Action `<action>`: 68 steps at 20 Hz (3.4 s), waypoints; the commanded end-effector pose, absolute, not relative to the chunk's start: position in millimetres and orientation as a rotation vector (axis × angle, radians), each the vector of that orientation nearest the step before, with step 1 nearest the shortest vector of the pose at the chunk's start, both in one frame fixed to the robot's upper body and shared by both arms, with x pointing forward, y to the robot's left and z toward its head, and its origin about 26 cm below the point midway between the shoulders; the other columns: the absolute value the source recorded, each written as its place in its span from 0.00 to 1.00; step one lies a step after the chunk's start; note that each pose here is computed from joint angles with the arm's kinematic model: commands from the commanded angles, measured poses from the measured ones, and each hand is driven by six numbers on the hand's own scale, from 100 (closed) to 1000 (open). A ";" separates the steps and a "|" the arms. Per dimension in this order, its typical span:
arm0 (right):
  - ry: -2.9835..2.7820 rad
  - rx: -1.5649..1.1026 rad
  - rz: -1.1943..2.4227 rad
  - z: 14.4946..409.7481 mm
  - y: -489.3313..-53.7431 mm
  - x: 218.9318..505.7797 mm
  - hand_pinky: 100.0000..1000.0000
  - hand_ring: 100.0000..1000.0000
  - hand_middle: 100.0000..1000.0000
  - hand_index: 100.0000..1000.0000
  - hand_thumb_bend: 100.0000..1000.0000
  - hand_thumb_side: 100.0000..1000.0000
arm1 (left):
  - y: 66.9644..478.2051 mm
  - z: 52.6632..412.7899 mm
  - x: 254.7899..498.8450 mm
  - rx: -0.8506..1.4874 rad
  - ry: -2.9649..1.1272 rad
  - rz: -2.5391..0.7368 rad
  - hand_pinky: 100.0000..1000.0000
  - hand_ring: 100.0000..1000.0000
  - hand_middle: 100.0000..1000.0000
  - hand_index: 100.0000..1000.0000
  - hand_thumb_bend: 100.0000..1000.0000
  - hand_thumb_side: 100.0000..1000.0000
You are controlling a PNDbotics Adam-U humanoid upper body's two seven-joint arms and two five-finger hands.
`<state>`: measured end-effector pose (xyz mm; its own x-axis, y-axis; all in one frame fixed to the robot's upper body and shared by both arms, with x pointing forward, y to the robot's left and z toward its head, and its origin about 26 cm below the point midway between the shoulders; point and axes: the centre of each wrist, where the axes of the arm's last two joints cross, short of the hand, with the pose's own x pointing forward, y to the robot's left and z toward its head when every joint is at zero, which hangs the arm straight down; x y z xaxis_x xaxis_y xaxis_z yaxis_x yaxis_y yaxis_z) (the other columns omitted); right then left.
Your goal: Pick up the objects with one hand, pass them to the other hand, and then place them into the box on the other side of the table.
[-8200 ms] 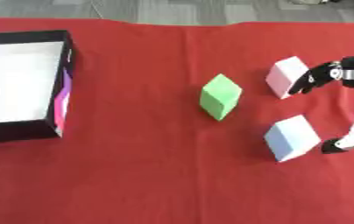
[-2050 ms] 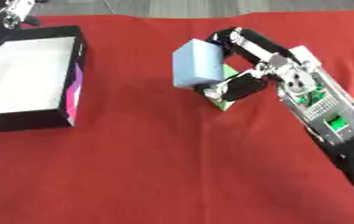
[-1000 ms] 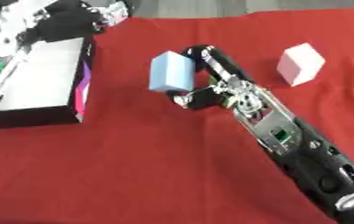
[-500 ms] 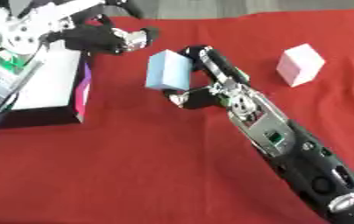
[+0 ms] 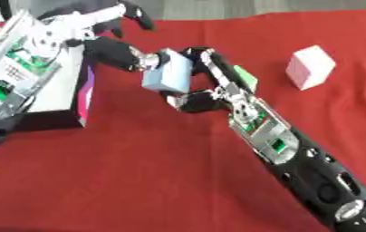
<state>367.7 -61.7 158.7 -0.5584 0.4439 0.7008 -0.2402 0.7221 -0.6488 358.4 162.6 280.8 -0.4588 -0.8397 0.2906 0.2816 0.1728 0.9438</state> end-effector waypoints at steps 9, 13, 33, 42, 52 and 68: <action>-1.980 -0.081 0.912 164.9 -52.6 364.4 0.66 0.64 0.48 0.51 0.00 0.00 | 159.5 289.7 357.7 0.663 -1.458 -1.628 0.84 1.00 0.79 0.86 0.64 0.37; -1.976 -0.076 0.912 165.5 -52.9 364.3 0.66 0.64 0.48 0.51 0.00 0.00 | 163.8 296.1 350.7 0.646 -1.465 -1.669 0.86 1.00 0.80 0.86 0.71 0.40; -1.952 -0.036 0.917 166.5 -50.8 360.6 0.65 0.64 0.47 0.49 0.00 0.00 | 162.8 293.1 350.6 0.714 -1.410 -1.731 0.87 1.00 0.79 0.87 0.64 0.36; -1.933 -0.014 0.919 166.8 -54.2 358.6 0.65 0.63 0.46 0.48 0.00 0.00 | 159.8 288.1 354.8 0.736 -1.401 -1.731 0.86 0.99 0.79 0.88 0.63 0.35; -1.915 0.017 0.932 167.9 -53.2 356.0 0.65 0.63 0.46 0.48 0.00 0.00 | 156.3 281.4 361.6 0.732 -1.372 -1.765 0.86 0.98 0.80 0.88 0.61 0.35; -1.914 0.014 0.958 166.0 -52.8 356.6 0.65 0.63 0.46 0.48 0.00 0.00 | 154.9 277.4 364.1 0.712 -1.391 -1.723 0.83 0.96 0.75 0.77 0.40 0.32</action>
